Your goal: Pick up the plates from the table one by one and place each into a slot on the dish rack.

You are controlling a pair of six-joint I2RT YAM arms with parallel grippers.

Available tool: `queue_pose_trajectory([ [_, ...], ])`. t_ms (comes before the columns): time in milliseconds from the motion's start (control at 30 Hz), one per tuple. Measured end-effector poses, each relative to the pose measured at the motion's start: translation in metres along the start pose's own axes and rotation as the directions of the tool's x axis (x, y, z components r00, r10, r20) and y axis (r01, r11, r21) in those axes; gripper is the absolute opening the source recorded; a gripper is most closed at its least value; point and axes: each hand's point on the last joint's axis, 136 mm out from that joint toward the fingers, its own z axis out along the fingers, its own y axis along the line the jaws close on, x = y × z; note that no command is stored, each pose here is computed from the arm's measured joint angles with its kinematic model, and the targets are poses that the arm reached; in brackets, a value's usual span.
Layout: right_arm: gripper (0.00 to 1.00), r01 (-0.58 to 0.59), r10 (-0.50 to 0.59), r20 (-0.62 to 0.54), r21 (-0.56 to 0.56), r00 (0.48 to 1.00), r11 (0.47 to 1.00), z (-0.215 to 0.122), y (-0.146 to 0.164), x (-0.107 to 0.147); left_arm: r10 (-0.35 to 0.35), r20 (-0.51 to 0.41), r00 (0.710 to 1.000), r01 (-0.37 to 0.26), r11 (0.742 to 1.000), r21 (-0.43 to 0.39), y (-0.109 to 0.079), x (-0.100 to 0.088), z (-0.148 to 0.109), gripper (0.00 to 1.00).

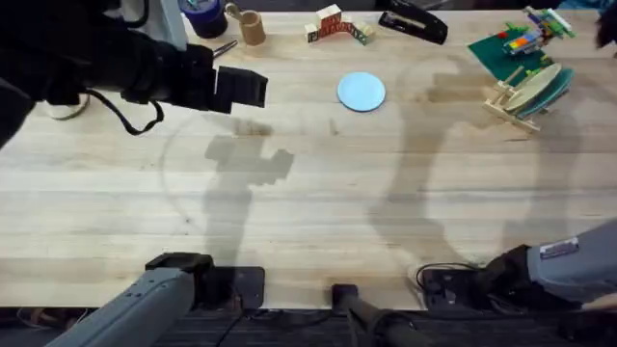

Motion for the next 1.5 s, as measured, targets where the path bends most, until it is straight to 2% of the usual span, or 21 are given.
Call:
queue_pose_trajectory([
  [67,0.292,-0.007,0.008,0.057,-0.018,0.998,1.000,-0.027,-0.003,-0.002,0.000,0.000,1.000,0.000,1.000,0.000,0.000,0.000,0.000,0.995],
  [133,0.369,-0.011,0.014,0.092,-0.030,0.996,0.999,-0.049,-0.007,0.001,0.000,0.000,1.000,0.000,1.000,0.000,0.000,0.000,0.000,0.995],
  [200,0.579,-0.012,0.016,0.112,-0.038,0.994,0.999,-0.066,-0.010,0.006,0.000,0.000,1.000,0.000,1.000,0.000,0.000,0.000,0.000,0.994],
  [267,0.870,-0.009,0.015,0.118,-0.054,0.993,0.999,-0.080,-0.011,0.014,0.000,0.000,1.000,0.000,1.000,0.000,0.000,0.000,0.000,0.995],
  [300,0.963,0.002,0.006,0.119,-0.069,0.993,0.998,-0.085,-0.009,0.017,0.000,0.000,1.000,0.000,1.000,0.000,0.000,0.000,0.000,0.995],
  [333,0.987,0.010,0.000,0.119,-0.082,0.993,0.997,-0.090,-0.007,0.021,0.000,0.000,1.000,0.000,1.000,0.000,0.000,0.000,0.000,0.994],
  [633,0.996,0.180,-0.170,0.070,-0.161,0.983,0.970,-0.112,0.027,0.062,0.000,0.000,1.000,0.000,1.000,0.001,0.000,0.000,0.000,0.994],
  [833,0.995,0.360,-0.353,0.075,-0.258,0.932,0.896,-0.116,0.074,0.090,0.000,0.000,1.000,0.000,1.000,0.003,-0.001,0.000,0.000,0.993],
  [1133,0.996,0.435,-0.494,-0.038,-0.419,0.869,0.797,-0.071,0.105,0.137,0.000,0.001,1.000,0.000,1.000,0.005,-0.001,0.000,0.000,0.994],
  [1300,0.996,0.464,-0.552,-0.066,-0.465,0.831,0.754,-0.052,0.112,0.156,0.001,0.008,1.000,-0.001,1.000,0.030,-0.005,-0.002,0.000,0.992],
  [1333,0.996,0.469,-0.562,-0.070,-0.470,0.824,0.747,-0.050,0.112,0.159,0.001,0.014,1.000,-0.001,0.999,0.039,-0.007,-0.003,0.000,0.951],
  [1367,0.996,0.473,-0.568,-0.071,-0.474,0.820,0.743,-0.050,0.113,0.161,0.002,0.019,1.000,-0.002,0.999,0.049,-0.008,-0.004,0.000,0.863],
  [1500,0.996,0.494,-0.584,-0.045,-0.484,0.810,0.722,-0.050,0.117,0.160,-0.005,0.055,0.998,0.000,0.996,0.091,-0.015,-0.014,0.000,0.248],
])
